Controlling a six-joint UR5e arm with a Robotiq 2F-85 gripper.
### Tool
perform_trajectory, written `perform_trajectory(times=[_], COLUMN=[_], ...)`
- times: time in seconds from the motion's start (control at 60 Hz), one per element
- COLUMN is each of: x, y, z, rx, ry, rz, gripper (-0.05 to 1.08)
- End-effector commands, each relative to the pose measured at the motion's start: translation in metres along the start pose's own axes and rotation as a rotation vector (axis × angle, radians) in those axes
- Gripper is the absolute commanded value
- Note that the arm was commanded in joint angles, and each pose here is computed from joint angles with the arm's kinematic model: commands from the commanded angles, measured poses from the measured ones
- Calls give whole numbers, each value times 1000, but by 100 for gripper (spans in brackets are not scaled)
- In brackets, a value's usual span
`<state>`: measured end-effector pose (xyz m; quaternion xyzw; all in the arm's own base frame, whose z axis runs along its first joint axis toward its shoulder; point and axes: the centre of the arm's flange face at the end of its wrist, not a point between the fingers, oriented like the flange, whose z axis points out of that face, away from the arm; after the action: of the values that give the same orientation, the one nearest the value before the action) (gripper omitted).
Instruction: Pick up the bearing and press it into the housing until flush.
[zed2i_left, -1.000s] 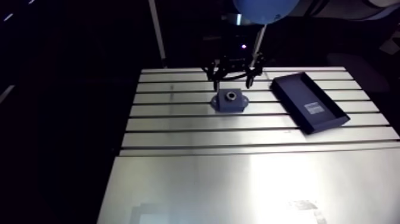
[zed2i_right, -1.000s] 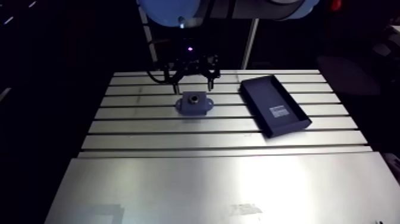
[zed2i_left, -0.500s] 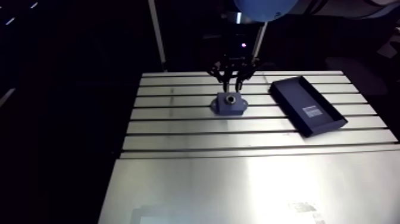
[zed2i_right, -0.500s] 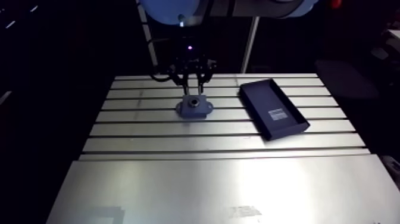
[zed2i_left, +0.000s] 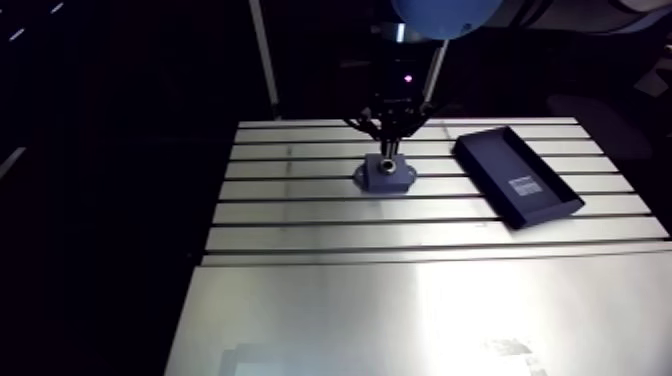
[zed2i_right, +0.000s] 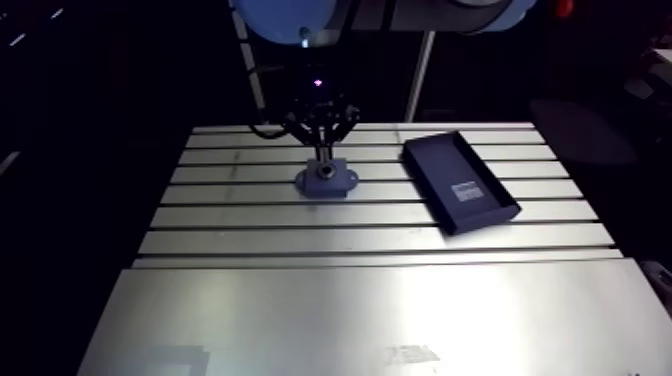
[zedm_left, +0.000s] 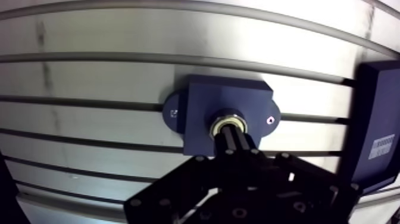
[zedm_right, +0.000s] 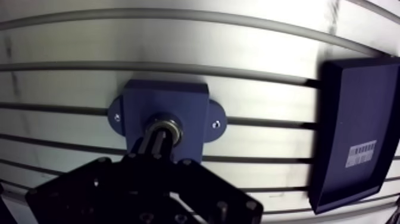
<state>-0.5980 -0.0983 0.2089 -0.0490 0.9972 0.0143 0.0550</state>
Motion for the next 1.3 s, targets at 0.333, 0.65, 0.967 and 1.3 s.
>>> perform_trajectory(times=[0.333,0.65,0.967,1.3], x=[0,1,1,-1], y=[5,4,4,3], z=[3,5,6,10], rx=[23,36,30,25], ry=[-5,-5,-5,-12], rz=[29,31,31,27], gripper=[96,102,103,103])
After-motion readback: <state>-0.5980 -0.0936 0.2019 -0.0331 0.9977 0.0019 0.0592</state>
